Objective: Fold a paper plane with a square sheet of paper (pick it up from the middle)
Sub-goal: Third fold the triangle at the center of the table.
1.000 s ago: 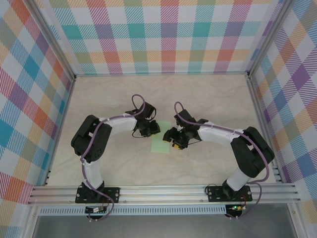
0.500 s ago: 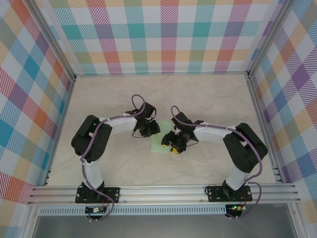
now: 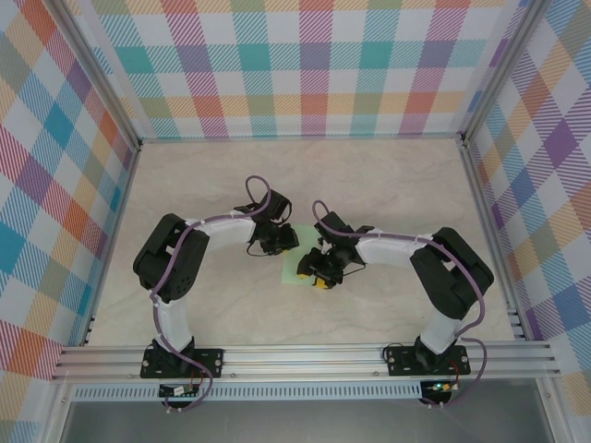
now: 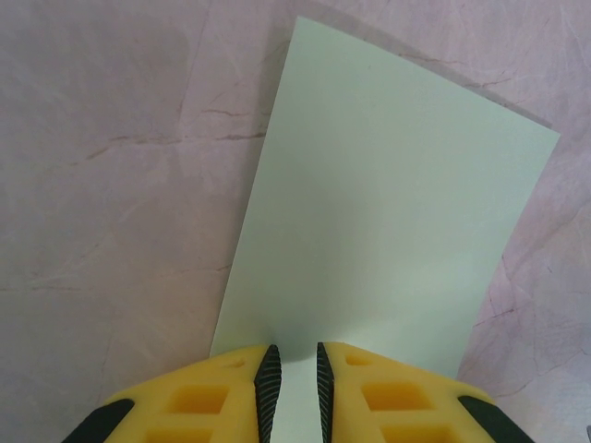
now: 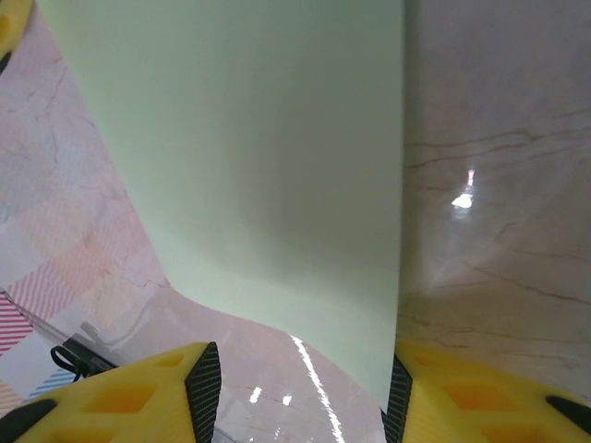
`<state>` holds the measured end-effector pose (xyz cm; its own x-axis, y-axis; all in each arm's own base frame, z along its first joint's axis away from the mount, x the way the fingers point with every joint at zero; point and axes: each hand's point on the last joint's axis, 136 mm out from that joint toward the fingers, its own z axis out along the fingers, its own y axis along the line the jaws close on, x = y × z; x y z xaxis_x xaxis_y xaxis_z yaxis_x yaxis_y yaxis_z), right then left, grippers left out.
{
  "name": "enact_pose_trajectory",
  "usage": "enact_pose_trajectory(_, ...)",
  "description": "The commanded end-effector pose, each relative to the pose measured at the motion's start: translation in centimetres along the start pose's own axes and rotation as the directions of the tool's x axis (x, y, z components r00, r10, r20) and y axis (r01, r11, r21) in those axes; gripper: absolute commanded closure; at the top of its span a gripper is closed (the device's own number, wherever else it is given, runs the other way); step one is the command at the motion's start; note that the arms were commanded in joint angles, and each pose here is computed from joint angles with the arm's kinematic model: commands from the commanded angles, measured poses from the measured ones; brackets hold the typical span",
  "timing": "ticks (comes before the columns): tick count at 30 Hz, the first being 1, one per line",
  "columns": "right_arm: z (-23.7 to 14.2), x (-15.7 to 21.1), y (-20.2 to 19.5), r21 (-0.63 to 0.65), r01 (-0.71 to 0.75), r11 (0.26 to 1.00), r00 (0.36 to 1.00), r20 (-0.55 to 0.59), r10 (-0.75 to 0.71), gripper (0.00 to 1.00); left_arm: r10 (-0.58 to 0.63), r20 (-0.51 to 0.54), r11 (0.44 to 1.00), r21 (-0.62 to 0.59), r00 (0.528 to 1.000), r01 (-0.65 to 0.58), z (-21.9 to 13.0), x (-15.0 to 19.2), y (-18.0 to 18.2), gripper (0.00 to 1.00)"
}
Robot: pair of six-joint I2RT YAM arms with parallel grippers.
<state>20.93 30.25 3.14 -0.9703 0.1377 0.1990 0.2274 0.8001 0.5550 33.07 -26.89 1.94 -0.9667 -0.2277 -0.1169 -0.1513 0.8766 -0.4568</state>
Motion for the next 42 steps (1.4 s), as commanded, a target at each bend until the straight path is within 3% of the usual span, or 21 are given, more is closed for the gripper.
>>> enact_pose_trajectory(1,-0.4,0.2,1.2,-0.039,0.036,0.999,0.999,0.002,-0.036,0.51,-0.047,-0.074,0.985,-0.172,0.996,0.033,1.7,2.4,4.5,0.77)
enact_pose_trajectory(12,-0.9,-0.6,0.1,-0.012,-0.025,1.0,0.996,0.083,0.026,0.63,-0.042,-0.075,0.984,-0.175,0.996,0.028,1.5,2.4,4.6,0.77)
enact_pose_trajectory(18,-1.7,-0.6,-0.3,-0.01,-0.063,0.998,0.992,0.107,0.064,0.81,-0.034,-0.062,0.988,-0.151,0.997,0.025,0.8,2.3,4.0,0.77)
enact_pose_trajectory(23,-2.2,-0.3,-1.1,0.028,-0.052,0.998,0.995,0.085,0.049,0.96,-0.006,-0.03,1.0,-0.012,1.0,0.006,-1.1,1.9,1.1,0.76)
enact_pose_trajectory(26,-2.6,0.3,-1.4,0.044,0.002,0.999,0.999,0.035,-0.004,0.98,0.028,0.009,0.993,0.11,1.0,-0.028,-2.9,1.4,-1.5,0.73)
enact_pose_trajectory(31,-2.8,2.0,-1.9,0.068,0.092,0.993,0.993,-0.075,-0.087,0.99,0.077,-0.002,0.984,0.159,0.997,-0.076,-3.4,1.7,-2.5,0.72)
enact_pose_trajectory(37,-2.9,1.3,-1.2,0.059,0.091,0.994,0.995,-0.051,-0.088,0.98,0.052,-0.02,0.994,0.098,0.998,-0.05,-1.7,1.7,-1.1,0.74)
enact_pose_trajectory(42,-2.3,-0.4,0.0,0.037,0.06,0.997,0.998,-0.003,-0.06,0.95,0.033,-0.043,0.999,-0.029,0.999,-0.034,-0.7,2.1,1.6,0.76)
